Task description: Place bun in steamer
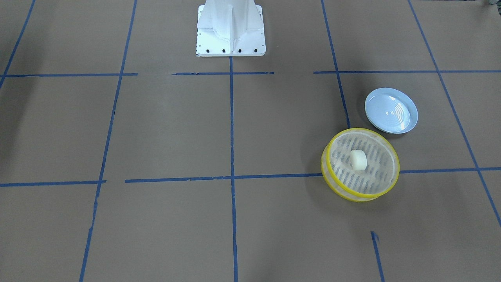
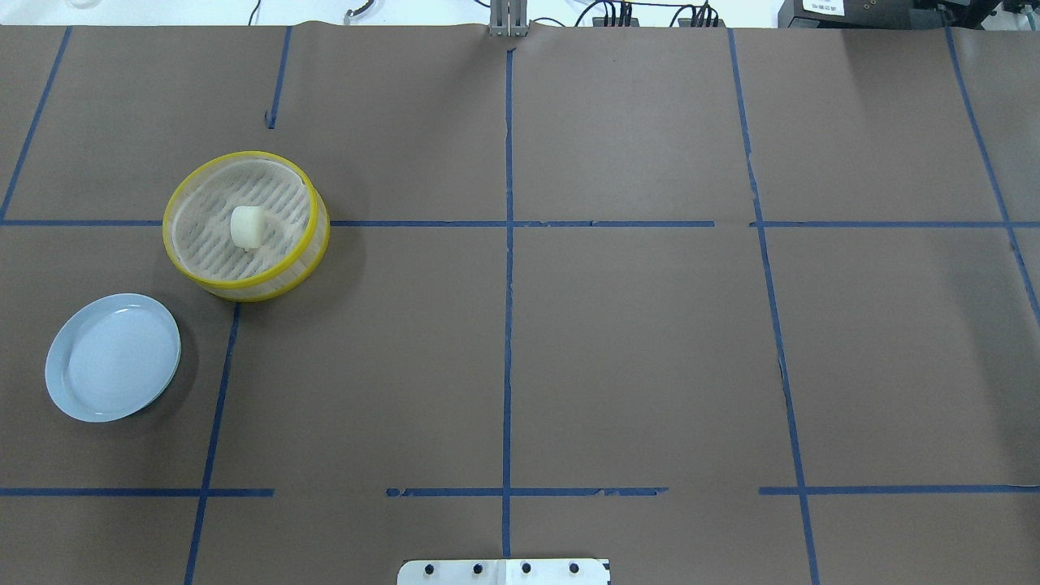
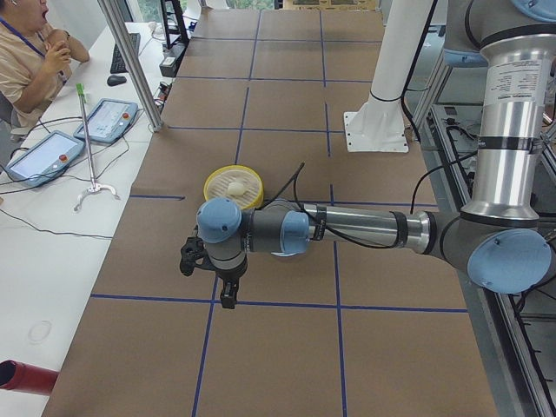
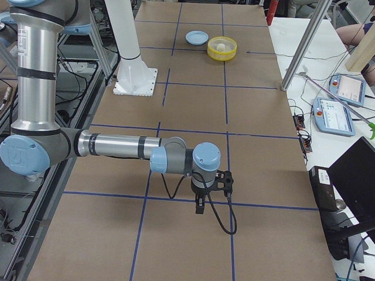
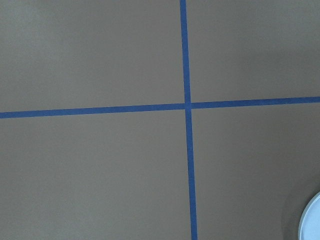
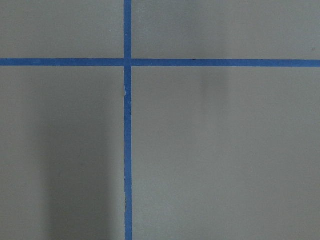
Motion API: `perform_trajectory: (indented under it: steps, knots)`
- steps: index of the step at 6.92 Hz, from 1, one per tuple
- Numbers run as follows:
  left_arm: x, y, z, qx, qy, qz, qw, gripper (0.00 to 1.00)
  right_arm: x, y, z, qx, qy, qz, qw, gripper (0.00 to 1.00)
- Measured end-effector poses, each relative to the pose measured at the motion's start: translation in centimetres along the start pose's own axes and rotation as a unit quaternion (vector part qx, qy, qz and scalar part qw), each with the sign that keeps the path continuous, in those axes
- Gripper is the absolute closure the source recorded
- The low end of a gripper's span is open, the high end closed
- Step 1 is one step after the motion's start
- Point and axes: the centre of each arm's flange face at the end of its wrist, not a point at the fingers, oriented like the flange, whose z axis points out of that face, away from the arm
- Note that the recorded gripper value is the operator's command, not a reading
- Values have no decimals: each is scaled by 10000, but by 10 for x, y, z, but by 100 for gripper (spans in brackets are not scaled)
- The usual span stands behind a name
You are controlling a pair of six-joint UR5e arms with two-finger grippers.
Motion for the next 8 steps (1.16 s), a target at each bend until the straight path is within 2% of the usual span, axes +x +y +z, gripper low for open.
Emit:
perform_trajectory:
  steps: [2, 5, 8]
  knots:
    - [-6, 16, 10, 19, 187, 18, 9998, 0, 0, 0, 0, 0, 0, 0, 10000, 0]
    - [-7, 19, 10, 118, 192, 131, 9997, 0, 0, 0, 0, 0, 0, 0, 10000, 0]
    - [-18, 25, 1, 130, 186, -57, 9997, 0, 0, 0, 0, 0, 0, 0, 10000, 0]
